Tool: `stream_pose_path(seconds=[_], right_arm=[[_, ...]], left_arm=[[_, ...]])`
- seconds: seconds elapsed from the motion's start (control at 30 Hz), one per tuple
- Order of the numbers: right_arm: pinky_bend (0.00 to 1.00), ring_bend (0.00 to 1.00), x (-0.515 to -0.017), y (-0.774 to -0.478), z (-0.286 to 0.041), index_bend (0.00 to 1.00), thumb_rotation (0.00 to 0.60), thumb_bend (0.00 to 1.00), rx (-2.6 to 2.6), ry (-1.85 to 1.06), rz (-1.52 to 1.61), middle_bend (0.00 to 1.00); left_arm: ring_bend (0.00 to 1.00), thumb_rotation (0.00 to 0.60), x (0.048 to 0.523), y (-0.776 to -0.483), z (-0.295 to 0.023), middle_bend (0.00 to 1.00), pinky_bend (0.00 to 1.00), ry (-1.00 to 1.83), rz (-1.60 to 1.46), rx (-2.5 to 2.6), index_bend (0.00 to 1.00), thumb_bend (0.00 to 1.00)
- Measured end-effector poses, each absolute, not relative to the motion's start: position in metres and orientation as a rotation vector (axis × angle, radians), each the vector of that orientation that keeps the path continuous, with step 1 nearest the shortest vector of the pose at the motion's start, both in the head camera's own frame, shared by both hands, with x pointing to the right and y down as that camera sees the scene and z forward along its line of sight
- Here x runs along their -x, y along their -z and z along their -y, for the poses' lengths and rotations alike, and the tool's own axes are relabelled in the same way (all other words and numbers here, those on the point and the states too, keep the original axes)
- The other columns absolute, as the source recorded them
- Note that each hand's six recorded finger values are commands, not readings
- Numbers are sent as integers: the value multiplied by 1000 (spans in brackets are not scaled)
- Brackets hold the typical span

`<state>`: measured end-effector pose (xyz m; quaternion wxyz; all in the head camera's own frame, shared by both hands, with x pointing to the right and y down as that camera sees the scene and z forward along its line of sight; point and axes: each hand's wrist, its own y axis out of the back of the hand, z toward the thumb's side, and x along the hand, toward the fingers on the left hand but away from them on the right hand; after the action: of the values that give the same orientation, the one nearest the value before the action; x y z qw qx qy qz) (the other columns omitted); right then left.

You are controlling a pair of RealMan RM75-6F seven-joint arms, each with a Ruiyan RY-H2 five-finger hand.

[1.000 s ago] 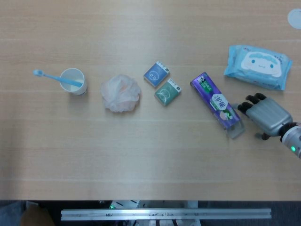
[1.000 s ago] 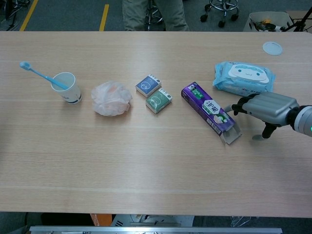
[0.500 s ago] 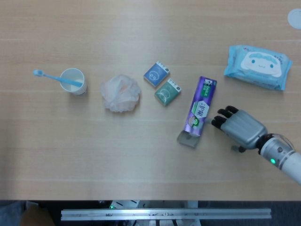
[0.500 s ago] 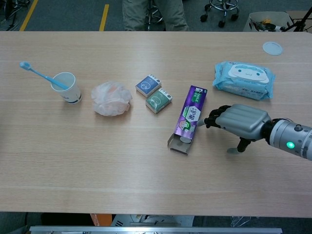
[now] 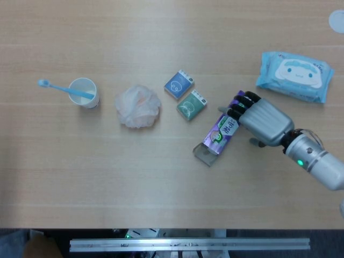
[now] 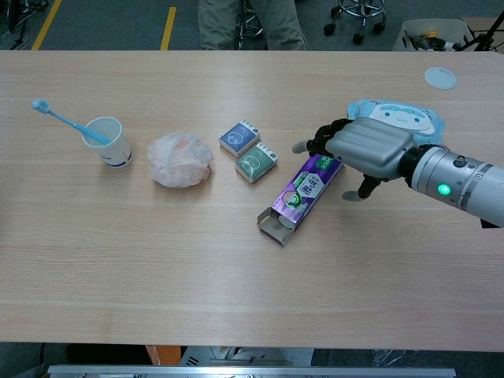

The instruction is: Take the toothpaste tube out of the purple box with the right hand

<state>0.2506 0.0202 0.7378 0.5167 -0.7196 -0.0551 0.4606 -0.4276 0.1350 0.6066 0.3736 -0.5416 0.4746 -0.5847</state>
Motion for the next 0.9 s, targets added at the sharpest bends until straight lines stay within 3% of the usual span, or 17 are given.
stream_pose_path(seconds=[0.6,0.77,0.9], right_arm=[[147,132,-227,-793,1,125,600,94,1605,-1154,34,229],[175,175,-230,-801,5,229,600,96,1584,-1174,51,284],[303,278,-234,-803,10,384,600,139,1563,-1179,72,378]], left_arm=[[0,600,434,-604,-141,0,45,1515,-1241,1380,0,319],[0,600,434,-604,-143,0,45,1511,-1248,1389,0,319],[0,600,435,-604,-143,0,45,1515,-1247,1389,0,319]])
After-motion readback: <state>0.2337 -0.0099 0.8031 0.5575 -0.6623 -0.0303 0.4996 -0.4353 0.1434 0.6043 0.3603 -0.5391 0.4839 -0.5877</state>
